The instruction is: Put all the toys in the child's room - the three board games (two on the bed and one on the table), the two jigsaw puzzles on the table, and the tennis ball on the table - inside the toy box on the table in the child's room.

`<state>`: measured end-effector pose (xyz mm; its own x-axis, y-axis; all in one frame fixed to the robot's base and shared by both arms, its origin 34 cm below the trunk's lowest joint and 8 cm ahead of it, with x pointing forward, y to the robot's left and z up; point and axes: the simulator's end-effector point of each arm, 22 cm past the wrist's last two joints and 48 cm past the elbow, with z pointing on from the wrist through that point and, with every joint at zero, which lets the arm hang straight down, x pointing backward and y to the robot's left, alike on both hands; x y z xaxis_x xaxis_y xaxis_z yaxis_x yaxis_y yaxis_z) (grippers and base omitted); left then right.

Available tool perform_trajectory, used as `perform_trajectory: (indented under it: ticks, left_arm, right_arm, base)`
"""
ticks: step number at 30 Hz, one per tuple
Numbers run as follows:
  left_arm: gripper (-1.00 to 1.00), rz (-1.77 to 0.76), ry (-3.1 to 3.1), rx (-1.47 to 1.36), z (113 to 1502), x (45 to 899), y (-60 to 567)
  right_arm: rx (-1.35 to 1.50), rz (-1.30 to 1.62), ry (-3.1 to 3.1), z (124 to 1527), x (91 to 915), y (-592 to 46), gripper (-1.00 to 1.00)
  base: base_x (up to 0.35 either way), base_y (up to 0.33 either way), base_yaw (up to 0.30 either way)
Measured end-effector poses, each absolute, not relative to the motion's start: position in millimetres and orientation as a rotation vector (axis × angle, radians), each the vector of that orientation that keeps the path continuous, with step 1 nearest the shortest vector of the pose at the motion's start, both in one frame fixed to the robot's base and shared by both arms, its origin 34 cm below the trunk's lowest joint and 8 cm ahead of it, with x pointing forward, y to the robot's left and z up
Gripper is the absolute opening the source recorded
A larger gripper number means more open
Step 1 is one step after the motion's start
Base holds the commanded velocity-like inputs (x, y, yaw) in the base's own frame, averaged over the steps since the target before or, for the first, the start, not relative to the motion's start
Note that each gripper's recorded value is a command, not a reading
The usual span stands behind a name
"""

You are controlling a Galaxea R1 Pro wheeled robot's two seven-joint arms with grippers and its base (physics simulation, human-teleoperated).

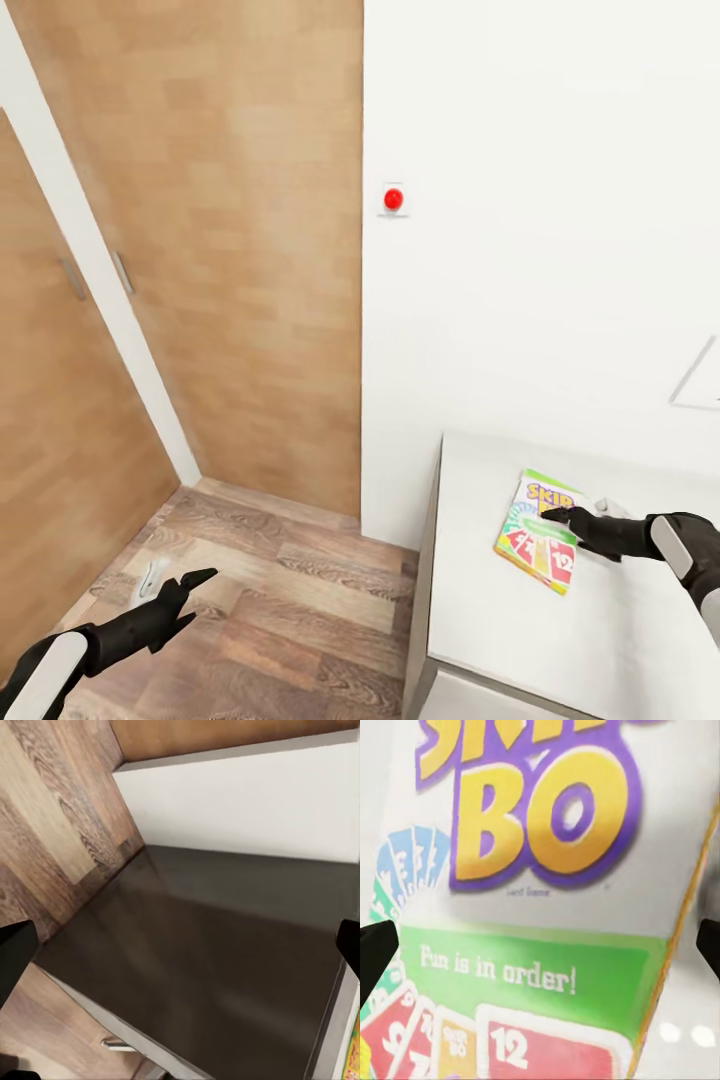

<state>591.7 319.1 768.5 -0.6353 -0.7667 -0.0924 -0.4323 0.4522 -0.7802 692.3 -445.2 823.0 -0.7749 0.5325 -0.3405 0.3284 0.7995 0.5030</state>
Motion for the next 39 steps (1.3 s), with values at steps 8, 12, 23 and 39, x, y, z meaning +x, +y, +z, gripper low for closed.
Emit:
perform_trajectory:
  ticks: [8,12,23,39]
  left_arm:
    - [1.00,-1.038,2.271,-1.003,770,592,319]
    - [1.00,-1.038,2.270,-1.003,770,592,319]
    - [1.00,-1.041,2.261,-0.995,775,594,319]
    - [1.00,-1.044,2.248,-0.983,783,597,319]
  right_arm:
    - [0.634,0.597,2.502,827,693,-443,1.00]
    - [0.631,0.597,2.502,827,694,-443,1.00]
    - [0.621,0.596,2.490,834,696,-443,1.00]
    - [0.593,0.579,2.450,846,703,-445,1.00]
  base:
    - [0.000,0.000,0.123]
    - [0.000,0.000,0.059]
    - [0.000,0.000,0.212]
    - [0.000,0.000,0.232]
